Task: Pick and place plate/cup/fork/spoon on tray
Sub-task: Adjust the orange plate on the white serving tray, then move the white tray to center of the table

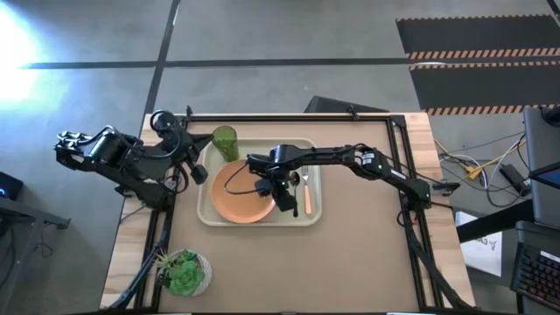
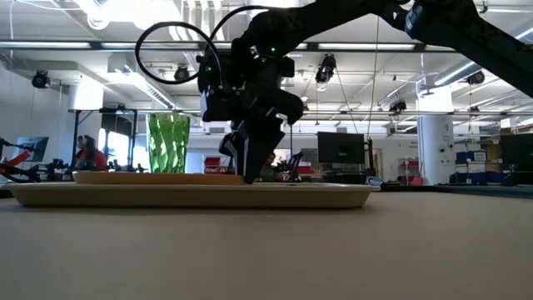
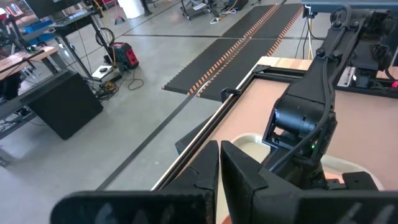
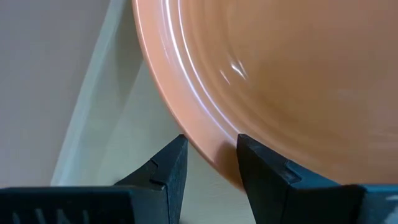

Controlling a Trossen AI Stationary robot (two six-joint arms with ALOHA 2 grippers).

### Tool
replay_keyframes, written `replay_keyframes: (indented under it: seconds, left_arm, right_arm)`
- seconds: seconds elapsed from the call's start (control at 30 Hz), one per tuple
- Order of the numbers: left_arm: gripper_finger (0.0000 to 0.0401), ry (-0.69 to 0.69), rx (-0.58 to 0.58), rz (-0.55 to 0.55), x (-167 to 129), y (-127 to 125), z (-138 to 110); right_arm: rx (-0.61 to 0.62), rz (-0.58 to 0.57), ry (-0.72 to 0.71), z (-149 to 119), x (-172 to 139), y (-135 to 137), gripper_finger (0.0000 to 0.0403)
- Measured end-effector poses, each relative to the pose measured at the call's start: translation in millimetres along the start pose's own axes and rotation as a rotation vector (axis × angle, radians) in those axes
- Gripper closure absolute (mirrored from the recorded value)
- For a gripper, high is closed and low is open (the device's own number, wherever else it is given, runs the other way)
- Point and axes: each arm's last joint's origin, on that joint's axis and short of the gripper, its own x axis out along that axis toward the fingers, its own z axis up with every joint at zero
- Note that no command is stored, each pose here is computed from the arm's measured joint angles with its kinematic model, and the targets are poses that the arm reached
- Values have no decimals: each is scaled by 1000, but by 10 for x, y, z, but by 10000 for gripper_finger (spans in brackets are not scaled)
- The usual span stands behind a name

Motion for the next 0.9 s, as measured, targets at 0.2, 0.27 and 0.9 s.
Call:
replay_keyframes:
  seconds: [0.2, 0.27, 0.9]
  left_arm:
    - [401, 0, -1, 0, -1, 1, 0]
    - [401, 0, -1, 0, -1, 1, 0]
    - [401, 1, 5, 1, -3, 7, -2]
  right_arm:
    - [27, 10, 13, -13, -5, 11, 275]
    - [42, 20, 30, -30, -6, 21, 275]
    - [39, -78, -151, 141, -571, 207, 275]
